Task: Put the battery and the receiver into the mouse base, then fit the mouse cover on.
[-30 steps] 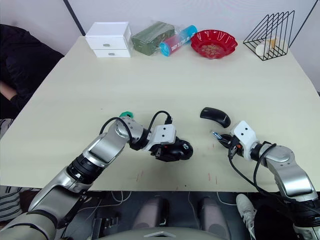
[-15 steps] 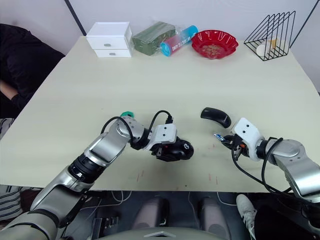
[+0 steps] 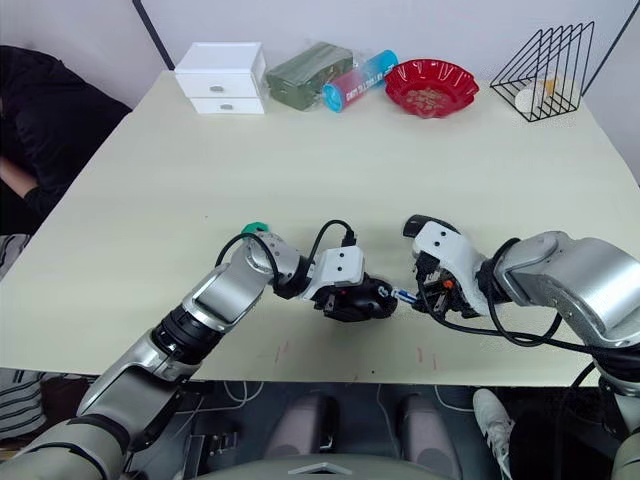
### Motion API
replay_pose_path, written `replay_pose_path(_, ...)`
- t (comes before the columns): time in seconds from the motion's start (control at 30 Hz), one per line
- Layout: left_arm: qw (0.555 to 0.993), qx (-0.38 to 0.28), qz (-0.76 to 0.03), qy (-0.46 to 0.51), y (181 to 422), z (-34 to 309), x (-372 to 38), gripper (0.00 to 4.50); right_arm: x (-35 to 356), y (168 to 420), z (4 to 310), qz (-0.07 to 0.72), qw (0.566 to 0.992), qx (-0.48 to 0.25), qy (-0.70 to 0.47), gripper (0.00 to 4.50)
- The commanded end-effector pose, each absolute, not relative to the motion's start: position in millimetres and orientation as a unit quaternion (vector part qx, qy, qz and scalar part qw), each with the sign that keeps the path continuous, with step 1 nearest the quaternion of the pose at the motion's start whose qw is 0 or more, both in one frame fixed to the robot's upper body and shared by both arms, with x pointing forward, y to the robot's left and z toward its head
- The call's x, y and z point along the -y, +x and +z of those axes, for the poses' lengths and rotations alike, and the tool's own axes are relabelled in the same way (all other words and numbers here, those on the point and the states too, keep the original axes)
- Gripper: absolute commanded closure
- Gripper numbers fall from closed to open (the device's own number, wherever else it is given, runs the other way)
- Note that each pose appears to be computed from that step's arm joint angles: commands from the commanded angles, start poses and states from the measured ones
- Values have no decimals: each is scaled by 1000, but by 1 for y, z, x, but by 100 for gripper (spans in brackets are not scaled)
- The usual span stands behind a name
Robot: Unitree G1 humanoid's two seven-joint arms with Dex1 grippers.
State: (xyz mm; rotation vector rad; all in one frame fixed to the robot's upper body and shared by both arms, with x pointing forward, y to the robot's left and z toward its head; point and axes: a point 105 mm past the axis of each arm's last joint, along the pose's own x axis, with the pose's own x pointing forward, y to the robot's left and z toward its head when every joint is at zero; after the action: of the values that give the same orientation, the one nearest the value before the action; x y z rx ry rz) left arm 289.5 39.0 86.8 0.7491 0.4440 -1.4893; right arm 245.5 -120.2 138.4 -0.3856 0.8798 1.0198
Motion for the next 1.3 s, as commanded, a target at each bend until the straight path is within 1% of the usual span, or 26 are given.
replay_pose_path(0.03, 635, -216, -663, 333, 284, 74, -36, 155, 117, 249, 140, 469, 757, -422, -169, 440)
replay_pose_path(0.17, 633, -213, -665, 334, 283, 74, -34, 155, 114, 257, 138, 454, 757, -442, -162, 440)
replay_pose_path(0.3, 634, -211, -664, 335, 283, 75, -33, 155, 107, 253, 140, 464, 742, -461, -149, 440)
replay_pose_path(0.47, 634, -211, -666, 332, 281, 75, -31, 155, 99, 251, 139, 464, 734, -477, -135, 440)
replay_pose_path(0.77, 633, -206, -668, 333, 280, 75, -30, 155, 95, 259, 133, 434, 743, -500, -97, 440)
replay_pose_path(1.03, 632, -204, -669, 333, 279, 75, -29, 155, 89, 256, 126, 410, 746, -519, -70, 440)
replay_pose_path(1.17, 631, -205, -670, 332, 279, 75, -29, 155, 81, 260, 122, 397, 756, -519, -37, 440)
replay_pose_path(1.3, 632, -205, -670, 331, 279, 75, -29, 155, 78, 262, 120, 391, 761, -517, -30, 440)
